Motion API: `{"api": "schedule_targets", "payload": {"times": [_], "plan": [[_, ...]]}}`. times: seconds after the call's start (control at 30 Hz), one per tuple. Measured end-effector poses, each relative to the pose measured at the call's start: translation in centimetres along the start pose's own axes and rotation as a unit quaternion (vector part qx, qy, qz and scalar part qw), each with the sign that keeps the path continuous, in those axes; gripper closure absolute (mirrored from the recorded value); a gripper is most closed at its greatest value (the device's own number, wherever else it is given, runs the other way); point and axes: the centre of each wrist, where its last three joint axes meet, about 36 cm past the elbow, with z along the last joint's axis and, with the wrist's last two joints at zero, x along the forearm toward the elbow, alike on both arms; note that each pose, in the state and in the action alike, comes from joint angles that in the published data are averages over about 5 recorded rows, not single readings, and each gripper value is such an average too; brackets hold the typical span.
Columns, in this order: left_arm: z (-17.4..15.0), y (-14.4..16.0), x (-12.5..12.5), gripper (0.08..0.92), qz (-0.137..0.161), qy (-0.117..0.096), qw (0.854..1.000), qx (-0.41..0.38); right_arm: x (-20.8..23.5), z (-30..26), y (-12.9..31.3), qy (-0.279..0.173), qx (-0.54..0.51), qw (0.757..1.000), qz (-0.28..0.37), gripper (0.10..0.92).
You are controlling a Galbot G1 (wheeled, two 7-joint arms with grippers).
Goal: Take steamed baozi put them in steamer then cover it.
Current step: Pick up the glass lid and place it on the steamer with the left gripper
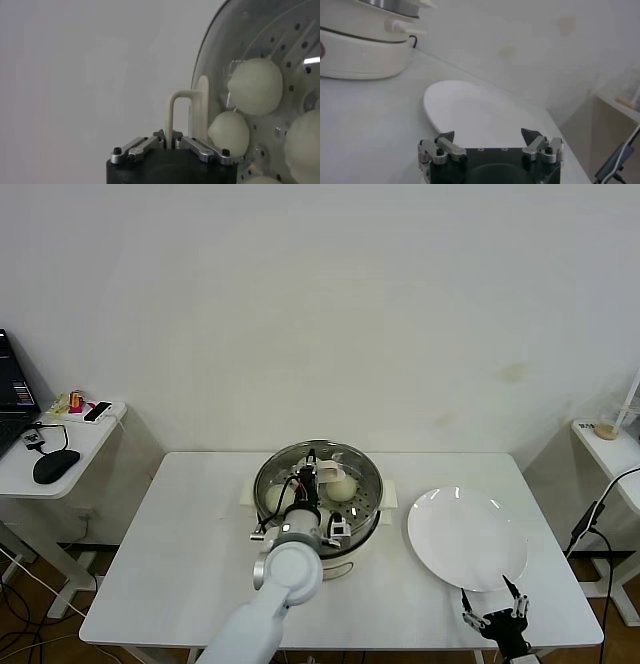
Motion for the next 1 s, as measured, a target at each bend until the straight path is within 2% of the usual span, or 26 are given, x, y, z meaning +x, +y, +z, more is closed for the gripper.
{"api": "schedule_targets", "payload": {"times": [0.13,0.23,0.63,0.87,1.0], "plan": [[0.0,-0.1,0.0,0.844,-0.001,-0.001,1.0,0.0,0.0,0.0,0.0,0.0,0.001,1.0,-0.001,0.2],[-0.1,0.0,0.3,0.797,-0.003,-0.004,1.0,0.004,0.1,0.0,0.0,0.0,0.003,1.0,-0.002,0.2],[0.0,0.6,2.5,0.454,-0.019,-0.021,0.999,0.019,0.1,-0.1,0.1,0.0,0.005,1.0,-0.005,0.2],[0.6,0.9,5.8,0.249,-0.028,-0.041,0.998,0.038,0.4,-0.1,-0.1,0.002,0.008,1.0,-0.005,0.2],[1.5,1.3,8.3,0.185,-0.037,-0.053,0.996,0.058,0.5,-0.3,0.0,0.0,0.007,1.0,-0.005,0.2]]}}
